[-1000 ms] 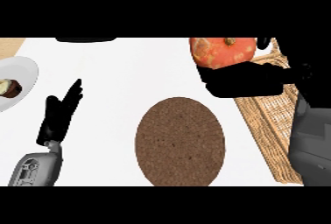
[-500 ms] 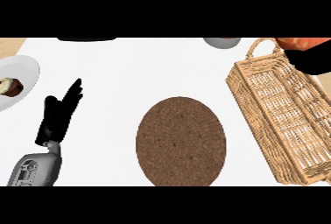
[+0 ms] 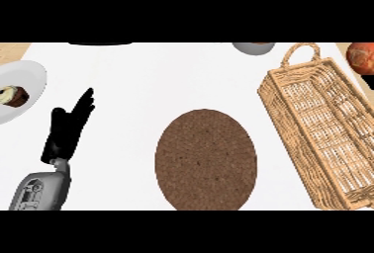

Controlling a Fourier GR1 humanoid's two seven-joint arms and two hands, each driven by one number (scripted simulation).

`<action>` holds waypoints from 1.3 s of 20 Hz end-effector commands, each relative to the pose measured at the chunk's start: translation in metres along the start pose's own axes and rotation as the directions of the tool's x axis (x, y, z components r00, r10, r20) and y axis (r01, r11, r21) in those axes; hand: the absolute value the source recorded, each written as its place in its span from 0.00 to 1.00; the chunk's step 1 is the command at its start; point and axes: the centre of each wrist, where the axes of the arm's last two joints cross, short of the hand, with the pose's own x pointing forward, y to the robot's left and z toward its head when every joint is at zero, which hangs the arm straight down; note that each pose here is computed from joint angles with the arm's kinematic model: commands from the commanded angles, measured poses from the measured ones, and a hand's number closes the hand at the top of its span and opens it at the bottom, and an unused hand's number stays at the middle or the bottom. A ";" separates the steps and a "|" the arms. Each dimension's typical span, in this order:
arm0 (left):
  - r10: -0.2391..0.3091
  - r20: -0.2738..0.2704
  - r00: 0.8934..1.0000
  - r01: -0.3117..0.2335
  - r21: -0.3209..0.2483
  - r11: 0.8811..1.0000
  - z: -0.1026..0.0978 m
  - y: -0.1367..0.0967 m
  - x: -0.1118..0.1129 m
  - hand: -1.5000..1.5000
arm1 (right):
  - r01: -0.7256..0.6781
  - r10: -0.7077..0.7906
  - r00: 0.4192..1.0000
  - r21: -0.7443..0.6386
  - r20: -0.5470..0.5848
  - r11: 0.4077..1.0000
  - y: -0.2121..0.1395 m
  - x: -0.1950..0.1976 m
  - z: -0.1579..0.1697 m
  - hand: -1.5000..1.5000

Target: Pick the squash from the placemat and place it in the basket

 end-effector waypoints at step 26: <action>-0.007 -0.003 1.000 0.007 -0.007 1.000 0.002 0.012 -0.005 0.50 | 0.430 -0.464 0.883 -0.277 -0.067 0.859 0.076 -0.114 -0.013 0.00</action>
